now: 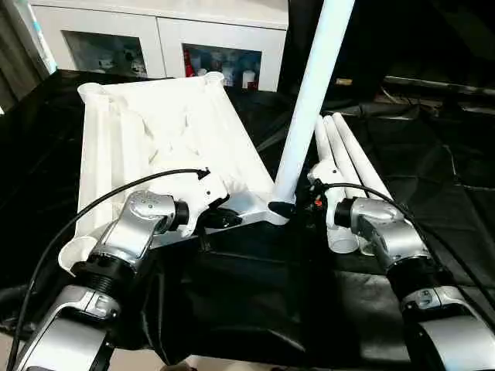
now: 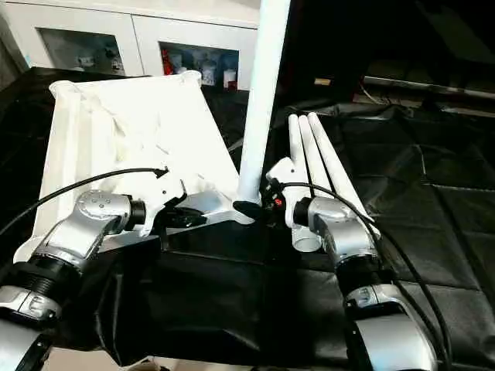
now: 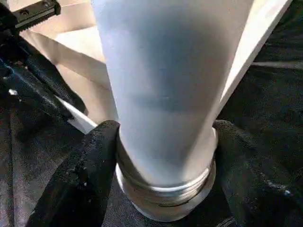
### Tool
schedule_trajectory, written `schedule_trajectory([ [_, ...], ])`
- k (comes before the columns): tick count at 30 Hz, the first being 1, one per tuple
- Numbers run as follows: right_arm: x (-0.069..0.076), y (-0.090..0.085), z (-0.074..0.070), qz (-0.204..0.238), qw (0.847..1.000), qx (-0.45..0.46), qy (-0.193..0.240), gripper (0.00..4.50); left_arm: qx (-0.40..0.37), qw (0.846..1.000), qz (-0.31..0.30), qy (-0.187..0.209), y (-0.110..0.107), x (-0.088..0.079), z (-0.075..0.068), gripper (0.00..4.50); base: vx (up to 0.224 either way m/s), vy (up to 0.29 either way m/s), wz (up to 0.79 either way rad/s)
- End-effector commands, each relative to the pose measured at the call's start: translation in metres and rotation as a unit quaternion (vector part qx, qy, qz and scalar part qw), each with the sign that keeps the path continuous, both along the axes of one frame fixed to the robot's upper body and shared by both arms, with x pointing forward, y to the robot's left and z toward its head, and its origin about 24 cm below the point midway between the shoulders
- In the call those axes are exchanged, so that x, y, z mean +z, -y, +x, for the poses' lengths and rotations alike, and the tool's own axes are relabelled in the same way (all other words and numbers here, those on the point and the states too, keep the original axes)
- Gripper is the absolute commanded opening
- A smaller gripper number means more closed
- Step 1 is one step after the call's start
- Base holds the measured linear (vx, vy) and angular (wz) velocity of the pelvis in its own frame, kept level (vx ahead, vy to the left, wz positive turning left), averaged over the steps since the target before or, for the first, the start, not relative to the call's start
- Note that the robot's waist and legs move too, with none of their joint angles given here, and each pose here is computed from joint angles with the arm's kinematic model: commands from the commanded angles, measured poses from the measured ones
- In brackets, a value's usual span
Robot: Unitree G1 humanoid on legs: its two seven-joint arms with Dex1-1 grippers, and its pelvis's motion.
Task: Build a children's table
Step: Rotate leg to tighten
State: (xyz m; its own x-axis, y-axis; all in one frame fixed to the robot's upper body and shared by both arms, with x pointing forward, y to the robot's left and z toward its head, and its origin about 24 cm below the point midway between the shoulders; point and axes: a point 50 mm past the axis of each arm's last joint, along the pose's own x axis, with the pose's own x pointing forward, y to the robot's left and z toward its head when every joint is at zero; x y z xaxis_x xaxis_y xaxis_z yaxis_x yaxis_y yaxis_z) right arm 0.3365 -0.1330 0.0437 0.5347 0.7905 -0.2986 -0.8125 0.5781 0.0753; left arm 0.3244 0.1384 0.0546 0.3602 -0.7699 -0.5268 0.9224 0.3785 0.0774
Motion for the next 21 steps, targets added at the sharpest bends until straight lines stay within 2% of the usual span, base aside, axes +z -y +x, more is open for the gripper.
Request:
schedule_trajectory([
  [1, -0.009, -0.007, -0.003, 0.002, 1.0, -0.019, -0.016, 2.75, 0.032, 0.999, 0.005, -0.015, 0.002, -0.011, -0.001, 0.0, 0.0, 0.0, 0.0],
  [3, -0.014, -0.011, -0.003, 0.003, 0.998, -0.052, -0.021, 2.75, 0.062, 0.998, 0.01, -0.011, 0.005, -0.013, 0.003, 0.0, 0.0, 0.0, 0.0],
  [4, -0.021, -0.017, -0.001, 0.007, 0.994, -0.107, -0.036, 2.75, 0.115, 0.993, 0.009, -0.007, 0.011, -0.014, 0.01, 0.0, 0.0, 0.0, 0.0],
  [7, -0.03, -0.026, 0.001, 0.006, 0.982, -0.178, -0.056, 2.74, 0.169, 0.986, -0.001, -0.007, 0.024, -0.014, 0.017, 0.0, 0.0, 0.0, 0.0],
  [8, -0.034, -0.037, 0.005, 0.02, 0.967, -0.241, -0.086, 2.74, 0.189, 0.982, -0.007, -0.005, 0.041, -0.014, 0.02, 0.0, 0.0, 0.0, 0.0],
  [11, -0.035, -0.043, 0.006, 0.024, 0.96, -0.26, -0.098, 2.74, 0.196, 0.981, -0.008, -0.005, 0.05, -0.014, 0.021, 0.0, 0.0, 0.0, 0.0],
  [12, -0.035, -0.055, 0.007, 0.024, 0.957, -0.269, -0.107, 2.74, 0.203, 0.979, -0.011, -0.005, 0.064, -0.012, 0.021, 0.0, 0.0, 0.0, 0.0],
  [14, -0.032, -0.064, 0.007, 0.022, 0.963, -0.251, -0.094, 2.74, 0.205, 0.979, -0.01, -0.001, 0.071, -0.01, 0.021, 0.0, 0.0, 0.0, 0.0],
  [15, -0.032, -0.064, 0.007, 0.022, 0.963, -0.251, -0.094, 3.43, 0.205, 0.979, -0.01, -0.001, 0.071, -0.01, 0.021, 0.0, 0.0, 0.0, 0.0],
  [16, -0.027, -0.067, 0.009, 0.027, 0.967, -0.242, -0.077, 3.43, 0.208, 0.978, -0.006, 0.003, 0.073, -0.01, 0.021, 0.0, 0.0, 0.0, 0.0],
  [18, -0.025, -0.066, 0.011, 0.027, 0.968, -0.24, -0.07, 3.49, 0.209, 0.978, -0.003, 0.005, 0.073, -0.011, 0.02, 0.0, 0.0, 0.0, 0.0],
  [20, -0.022, -0.06, 0.014, 0.02, 0.967, -0.25, -0.051, 3.78, 0.21, 0.978, -0.001, 0.009, 0.07, -0.011, 0.021, 0.0, 0.0, 0.0, 0.0],
  [21, -0.021, -0.059, 0.014, 0.02, 0.967, -0.251, -0.049, 3.78, 0.21, 0.978, 0.0, 0.009, 0.069, -0.011, 0.022, 0.0, 0.0, 0.0, 0.0],
])
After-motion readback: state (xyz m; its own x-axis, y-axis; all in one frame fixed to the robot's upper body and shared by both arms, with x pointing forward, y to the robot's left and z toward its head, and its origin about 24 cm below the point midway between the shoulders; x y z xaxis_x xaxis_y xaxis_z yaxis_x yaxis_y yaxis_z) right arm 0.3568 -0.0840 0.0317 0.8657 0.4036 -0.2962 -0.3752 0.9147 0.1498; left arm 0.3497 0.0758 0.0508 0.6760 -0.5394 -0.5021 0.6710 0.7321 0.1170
